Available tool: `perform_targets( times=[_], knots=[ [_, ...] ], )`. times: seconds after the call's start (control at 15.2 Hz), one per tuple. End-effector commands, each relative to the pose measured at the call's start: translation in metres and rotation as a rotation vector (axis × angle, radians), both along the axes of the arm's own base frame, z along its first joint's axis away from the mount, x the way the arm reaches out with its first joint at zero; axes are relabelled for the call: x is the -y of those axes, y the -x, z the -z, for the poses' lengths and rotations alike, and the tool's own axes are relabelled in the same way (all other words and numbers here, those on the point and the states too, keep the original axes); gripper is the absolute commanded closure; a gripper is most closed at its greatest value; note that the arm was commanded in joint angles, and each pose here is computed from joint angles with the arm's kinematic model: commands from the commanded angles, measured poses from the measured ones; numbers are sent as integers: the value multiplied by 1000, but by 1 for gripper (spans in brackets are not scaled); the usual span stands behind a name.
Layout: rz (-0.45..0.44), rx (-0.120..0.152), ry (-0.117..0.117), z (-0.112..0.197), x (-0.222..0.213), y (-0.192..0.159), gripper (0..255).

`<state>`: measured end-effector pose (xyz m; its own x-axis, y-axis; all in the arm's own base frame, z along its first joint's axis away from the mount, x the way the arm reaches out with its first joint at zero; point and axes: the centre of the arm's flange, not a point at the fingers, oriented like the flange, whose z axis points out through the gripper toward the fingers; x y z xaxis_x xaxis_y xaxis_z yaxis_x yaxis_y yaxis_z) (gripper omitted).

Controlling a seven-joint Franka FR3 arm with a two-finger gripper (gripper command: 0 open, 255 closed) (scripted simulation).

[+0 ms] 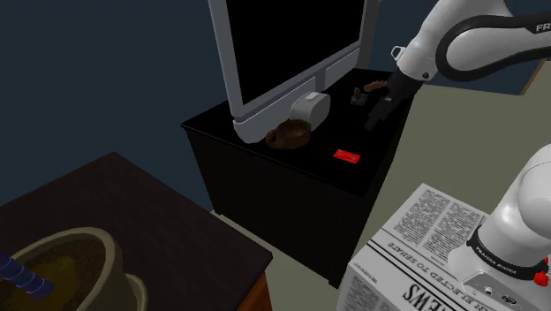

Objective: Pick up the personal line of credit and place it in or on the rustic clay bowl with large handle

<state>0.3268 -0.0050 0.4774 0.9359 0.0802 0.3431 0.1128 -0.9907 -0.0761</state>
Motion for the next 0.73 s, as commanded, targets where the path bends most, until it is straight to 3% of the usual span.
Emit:
perform_targets(
  times=[0.0, 0.59, 0.66],
  knots=[
    [-31, 50, 7, 26, 1, -6, 0],
    [-166, 243, 34, 134, -2, -52, 0],
    [-166, 243, 34, 138, -3, -55, 0]
  ],
)
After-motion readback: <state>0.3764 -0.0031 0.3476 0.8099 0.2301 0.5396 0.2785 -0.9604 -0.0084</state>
